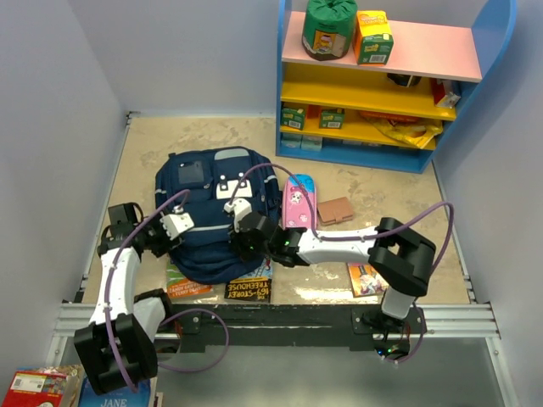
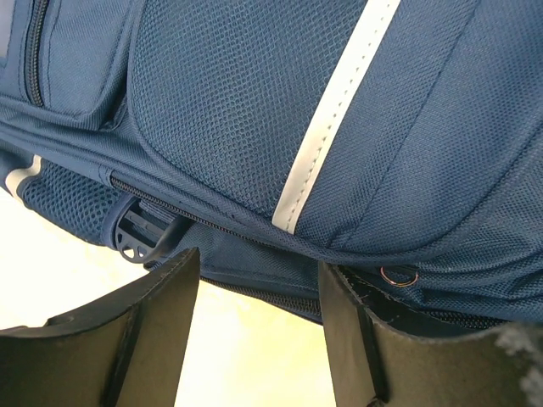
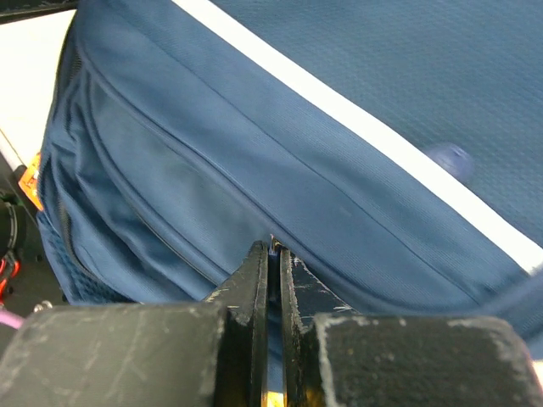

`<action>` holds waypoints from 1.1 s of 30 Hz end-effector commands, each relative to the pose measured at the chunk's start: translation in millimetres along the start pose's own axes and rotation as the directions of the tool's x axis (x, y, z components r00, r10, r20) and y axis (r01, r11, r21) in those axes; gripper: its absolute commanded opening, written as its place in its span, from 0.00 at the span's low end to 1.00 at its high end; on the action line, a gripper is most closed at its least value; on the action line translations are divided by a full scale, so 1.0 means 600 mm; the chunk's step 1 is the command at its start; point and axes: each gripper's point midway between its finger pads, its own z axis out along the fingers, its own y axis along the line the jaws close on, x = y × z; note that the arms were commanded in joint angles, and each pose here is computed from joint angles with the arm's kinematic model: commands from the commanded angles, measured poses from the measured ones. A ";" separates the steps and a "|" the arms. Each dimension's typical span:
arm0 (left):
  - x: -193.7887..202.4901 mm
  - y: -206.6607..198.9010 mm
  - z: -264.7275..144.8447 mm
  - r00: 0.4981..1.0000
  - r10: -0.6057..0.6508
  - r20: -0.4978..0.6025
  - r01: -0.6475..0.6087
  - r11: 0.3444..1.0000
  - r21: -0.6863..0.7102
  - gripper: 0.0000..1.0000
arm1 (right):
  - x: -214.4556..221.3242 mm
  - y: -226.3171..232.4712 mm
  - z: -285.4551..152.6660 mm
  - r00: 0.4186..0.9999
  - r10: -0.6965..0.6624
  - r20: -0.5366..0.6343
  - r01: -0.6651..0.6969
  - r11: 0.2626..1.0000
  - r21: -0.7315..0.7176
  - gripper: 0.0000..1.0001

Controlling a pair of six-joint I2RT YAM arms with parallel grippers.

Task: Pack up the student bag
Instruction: Unzip the student bag at the center of the board.

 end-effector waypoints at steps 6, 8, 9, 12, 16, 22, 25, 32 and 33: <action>-0.080 -0.016 -0.003 0.974 -0.003 0.225 -0.019 0.995 0.094 0.57 | -0.062 0.117 0.030 0.997 -0.039 0.062 0.047 0.989 -0.137 0.00; -0.094 -0.006 -0.007 0.968 -0.016 0.249 -0.009 0.995 0.098 0.56 | -0.077 0.136 0.033 0.996 -0.037 0.087 0.052 0.983 -0.176 0.00; -0.097 -0.008 -0.006 0.966 -0.039 0.256 0.009 0.993 0.118 0.56 | -0.077 0.143 0.036 0.995 -0.041 0.089 0.057 0.980 -0.188 0.00; -0.102 -0.002 -0.003 0.962 -0.072 0.262 0.039 0.991 0.130 0.57 | -0.079 0.163 0.051 0.994 -0.058 0.092 0.079 0.967 -0.242 0.00; -0.112 -0.004 -0.009 0.957 -0.100 0.274 0.056 0.985 0.166 0.57 | -0.097 0.183 0.060 0.990 -0.037 0.134 0.075 0.956 -0.285 0.00; -0.121 -0.006 -0.015 0.952 -0.100 0.290 0.053 0.985 0.165 0.56 | -0.108 0.232 0.082 0.988 -0.005 0.156 0.070 0.908 -0.413 0.00; -0.120 -0.008 -0.015 0.952 -0.107 0.287 0.060 0.984 0.170 0.56 | -0.121 0.243 0.087 0.984 0.017 0.175 0.062 0.900 -0.432 0.00; -0.116 0.002 -0.016 0.956 -0.120 0.267 0.080 0.985 0.153 0.56 | -0.132 0.240 0.090 0.983 0.002 0.186 0.078 0.903 -0.422 0.27; -0.115 0.005 -0.015 0.957 -0.127 0.261 0.091 0.985 0.147 0.56 | -0.143 0.234 0.082 0.978 -0.014 0.206 0.097 0.913 -0.395 0.39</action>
